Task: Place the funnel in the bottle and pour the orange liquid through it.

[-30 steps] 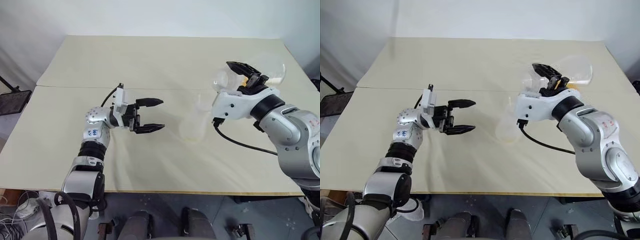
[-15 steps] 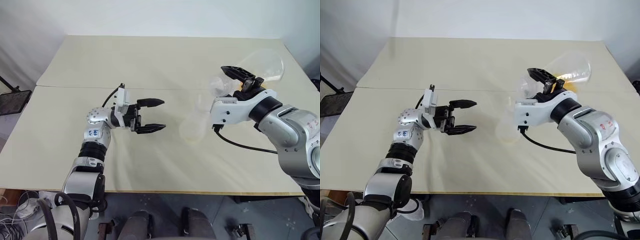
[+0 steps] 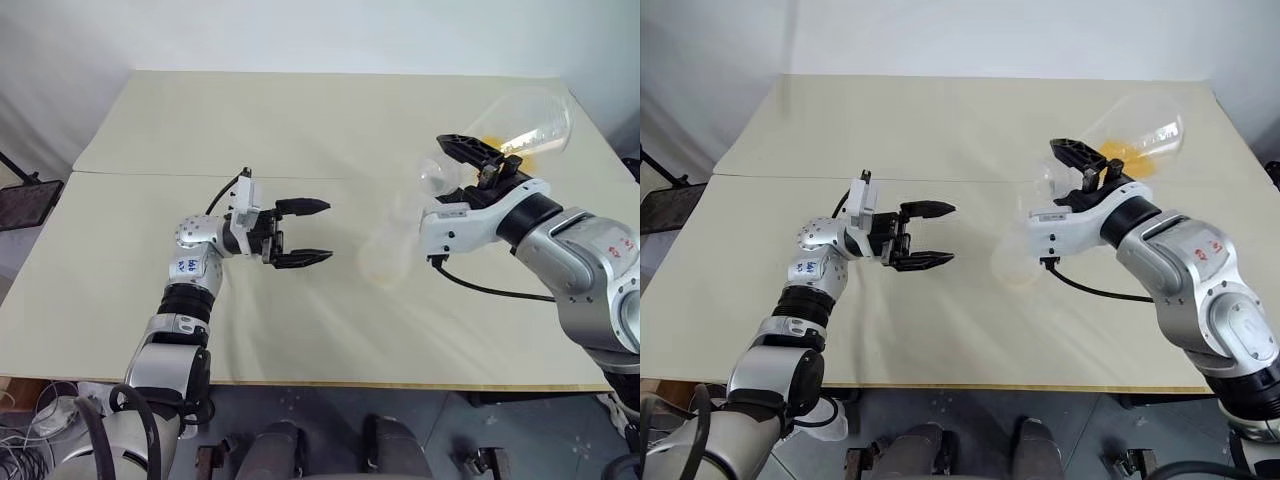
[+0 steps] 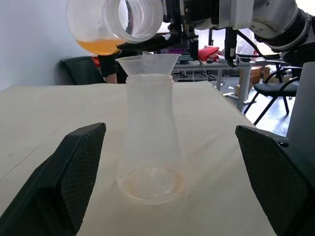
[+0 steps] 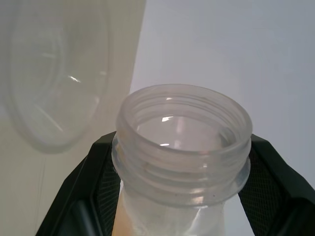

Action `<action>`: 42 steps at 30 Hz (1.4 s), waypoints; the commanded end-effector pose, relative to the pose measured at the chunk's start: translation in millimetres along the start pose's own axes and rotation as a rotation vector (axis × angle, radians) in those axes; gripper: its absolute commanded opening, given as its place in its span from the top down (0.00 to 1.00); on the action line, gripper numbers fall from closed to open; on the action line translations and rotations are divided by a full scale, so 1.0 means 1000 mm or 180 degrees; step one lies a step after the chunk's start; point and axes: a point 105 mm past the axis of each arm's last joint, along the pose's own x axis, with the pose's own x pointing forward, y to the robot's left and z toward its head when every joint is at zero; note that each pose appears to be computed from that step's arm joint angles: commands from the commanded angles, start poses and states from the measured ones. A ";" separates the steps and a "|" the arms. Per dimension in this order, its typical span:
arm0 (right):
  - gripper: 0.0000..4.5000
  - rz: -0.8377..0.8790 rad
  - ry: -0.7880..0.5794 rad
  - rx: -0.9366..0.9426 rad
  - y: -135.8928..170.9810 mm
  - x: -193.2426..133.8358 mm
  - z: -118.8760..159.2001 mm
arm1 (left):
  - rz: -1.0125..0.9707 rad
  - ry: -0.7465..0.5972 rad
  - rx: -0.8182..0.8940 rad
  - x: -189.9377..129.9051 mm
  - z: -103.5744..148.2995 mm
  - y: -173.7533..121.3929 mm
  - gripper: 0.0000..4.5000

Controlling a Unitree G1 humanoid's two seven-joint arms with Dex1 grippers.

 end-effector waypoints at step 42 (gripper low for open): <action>0.38 -0.0205 -0.0104 -0.0811 -0.014 0.001 -0.006 | -0.0028 -0.0032 0.0086 0.004 0.009 0.005 0.00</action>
